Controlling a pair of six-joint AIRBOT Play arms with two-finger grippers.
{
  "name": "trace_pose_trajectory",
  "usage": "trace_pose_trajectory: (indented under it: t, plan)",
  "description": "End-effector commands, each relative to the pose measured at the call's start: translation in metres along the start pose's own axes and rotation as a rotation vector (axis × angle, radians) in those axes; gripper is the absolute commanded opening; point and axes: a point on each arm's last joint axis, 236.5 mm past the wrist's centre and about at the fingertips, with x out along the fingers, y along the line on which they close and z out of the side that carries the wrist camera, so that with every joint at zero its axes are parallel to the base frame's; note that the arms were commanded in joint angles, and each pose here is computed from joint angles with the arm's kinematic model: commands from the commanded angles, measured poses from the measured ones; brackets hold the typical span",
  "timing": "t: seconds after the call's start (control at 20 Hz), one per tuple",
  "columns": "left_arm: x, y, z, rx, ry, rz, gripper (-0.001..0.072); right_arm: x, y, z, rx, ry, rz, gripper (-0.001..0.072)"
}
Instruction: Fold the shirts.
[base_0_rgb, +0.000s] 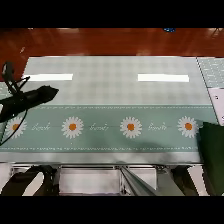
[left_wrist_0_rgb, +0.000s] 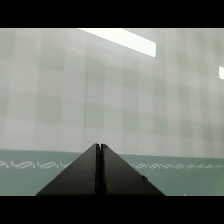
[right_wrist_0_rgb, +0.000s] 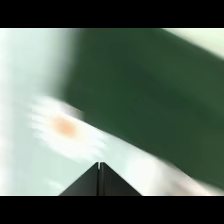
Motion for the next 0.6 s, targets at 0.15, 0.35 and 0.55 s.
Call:
trace_pose_trajectory:
  t: [0.15, 0.35, 0.55]
  plan:
    - [-0.006, -0.095, 0.115, 0.070, -0.127, -0.162, 0.0025, -0.049, 0.267, 0.002, -0.388, -0.283, 0.830, 0.0022]
    - [0.040, -0.147, 0.076, 0.330, 0.148, -0.135, 0.0024, 0.046, 0.338, -0.182, -0.928, 0.031, 0.713, 0.0021]
    - [0.052, -0.053, 0.007, 0.403, 0.395, 0.239, 0.0026, 0.147, 0.256, -0.202, -1.242, 0.112, 0.101, 0.0020]
